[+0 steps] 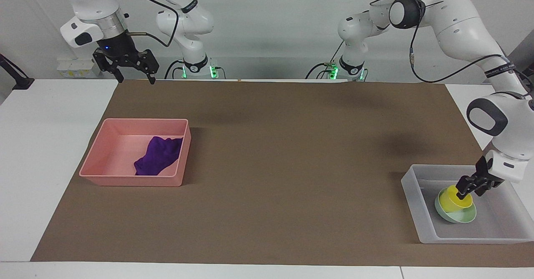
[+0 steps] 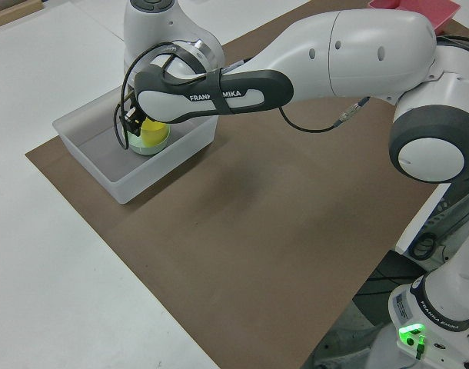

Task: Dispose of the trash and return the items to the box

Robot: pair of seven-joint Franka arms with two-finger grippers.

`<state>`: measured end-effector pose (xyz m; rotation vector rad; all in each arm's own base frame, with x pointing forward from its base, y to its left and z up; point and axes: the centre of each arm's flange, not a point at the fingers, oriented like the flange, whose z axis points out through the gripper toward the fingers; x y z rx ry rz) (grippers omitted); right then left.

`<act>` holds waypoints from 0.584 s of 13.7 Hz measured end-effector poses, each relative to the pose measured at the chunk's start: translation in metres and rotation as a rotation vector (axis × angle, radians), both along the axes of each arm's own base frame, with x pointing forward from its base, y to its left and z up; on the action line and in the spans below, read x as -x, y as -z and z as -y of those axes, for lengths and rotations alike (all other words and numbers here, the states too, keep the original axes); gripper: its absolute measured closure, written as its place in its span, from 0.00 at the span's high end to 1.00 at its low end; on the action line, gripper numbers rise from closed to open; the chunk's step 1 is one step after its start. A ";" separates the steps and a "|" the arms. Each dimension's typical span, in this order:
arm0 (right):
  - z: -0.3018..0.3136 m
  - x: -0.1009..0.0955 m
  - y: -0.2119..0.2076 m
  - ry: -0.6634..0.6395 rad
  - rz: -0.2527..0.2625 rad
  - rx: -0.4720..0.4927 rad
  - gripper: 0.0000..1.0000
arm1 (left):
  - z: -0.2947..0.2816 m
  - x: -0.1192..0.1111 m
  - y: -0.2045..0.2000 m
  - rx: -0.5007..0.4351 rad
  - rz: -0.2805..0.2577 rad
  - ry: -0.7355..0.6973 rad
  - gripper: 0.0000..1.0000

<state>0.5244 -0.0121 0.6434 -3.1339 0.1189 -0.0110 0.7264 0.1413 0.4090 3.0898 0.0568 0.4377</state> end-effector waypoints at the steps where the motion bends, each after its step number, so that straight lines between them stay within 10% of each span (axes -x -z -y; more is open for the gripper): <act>1: 0.000 0.000 0.000 0.000 0.000 0.000 1.00 | 0.011 0.002 -0.020 -0.017 0.022 0.054 0.96; 8: 0.000 0.000 0.000 0.000 0.000 0.000 1.00 | 0.127 0.085 -0.115 -0.042 -0.013 0.250 1.00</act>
